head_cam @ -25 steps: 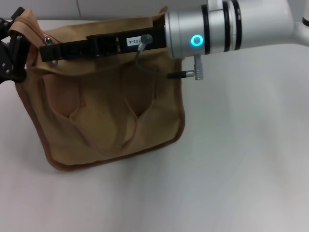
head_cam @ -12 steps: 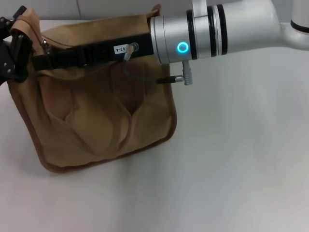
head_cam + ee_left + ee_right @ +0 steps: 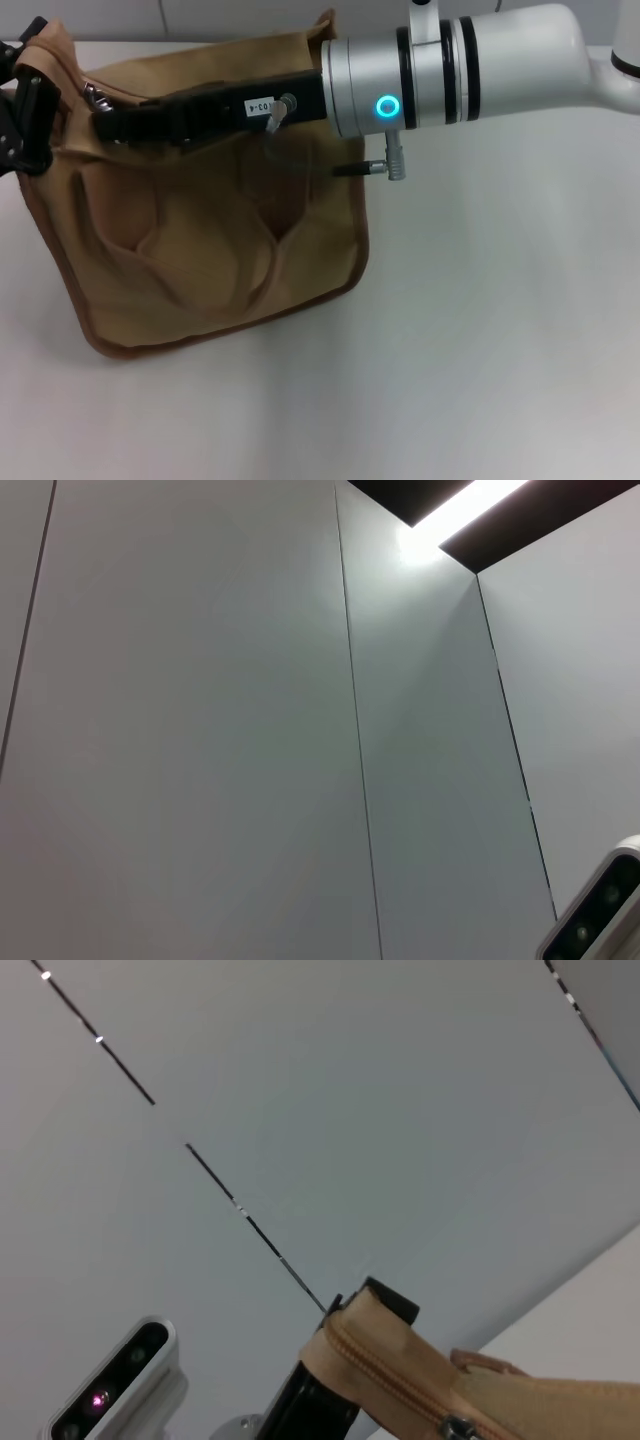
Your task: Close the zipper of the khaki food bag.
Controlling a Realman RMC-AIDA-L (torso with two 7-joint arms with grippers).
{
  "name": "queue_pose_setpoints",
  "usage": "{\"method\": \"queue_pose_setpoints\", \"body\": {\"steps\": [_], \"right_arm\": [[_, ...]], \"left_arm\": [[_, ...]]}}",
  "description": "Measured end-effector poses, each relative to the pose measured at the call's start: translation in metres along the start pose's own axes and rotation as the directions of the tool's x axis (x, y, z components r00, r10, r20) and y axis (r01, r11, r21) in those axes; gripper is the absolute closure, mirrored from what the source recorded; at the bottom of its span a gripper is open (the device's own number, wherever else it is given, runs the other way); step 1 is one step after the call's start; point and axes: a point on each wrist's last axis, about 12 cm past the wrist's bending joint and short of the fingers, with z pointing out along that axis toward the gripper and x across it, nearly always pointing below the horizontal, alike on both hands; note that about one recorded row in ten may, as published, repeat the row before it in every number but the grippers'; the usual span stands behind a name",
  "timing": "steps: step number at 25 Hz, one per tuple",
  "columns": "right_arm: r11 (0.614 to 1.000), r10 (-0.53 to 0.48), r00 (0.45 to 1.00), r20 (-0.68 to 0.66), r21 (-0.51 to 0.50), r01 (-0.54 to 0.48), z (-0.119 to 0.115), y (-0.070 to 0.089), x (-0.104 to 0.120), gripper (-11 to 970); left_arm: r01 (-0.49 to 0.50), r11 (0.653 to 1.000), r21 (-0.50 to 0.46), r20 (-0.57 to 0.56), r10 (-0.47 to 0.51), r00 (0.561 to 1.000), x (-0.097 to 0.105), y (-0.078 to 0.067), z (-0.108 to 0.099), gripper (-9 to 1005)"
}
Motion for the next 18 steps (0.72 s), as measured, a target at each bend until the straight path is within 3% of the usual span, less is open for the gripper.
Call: {"method": "queue_pose_setpoints", "body": {"steps": [10, 18], "right_arm": [[0.997, -0.075, 0.997, 0.008, -0.006, 0.075, -0.0017, 0.0006, 0.0017, 951], [0.997, -0.081, 0.997, 0.016, -0.002, 0.081, -0.0042, -0.0004, 0.004, 951]], "left_arm": [[-0.002, 1.0, -0.013, -0.007, 0.001, 1.0, -0.0002, 0.0003, -0.0039, 964], [-0.002, 1.0, -0.018, -0.011, 0.002, 1.0, 0.0002, 0.0009, -0.0041, 962]]}}
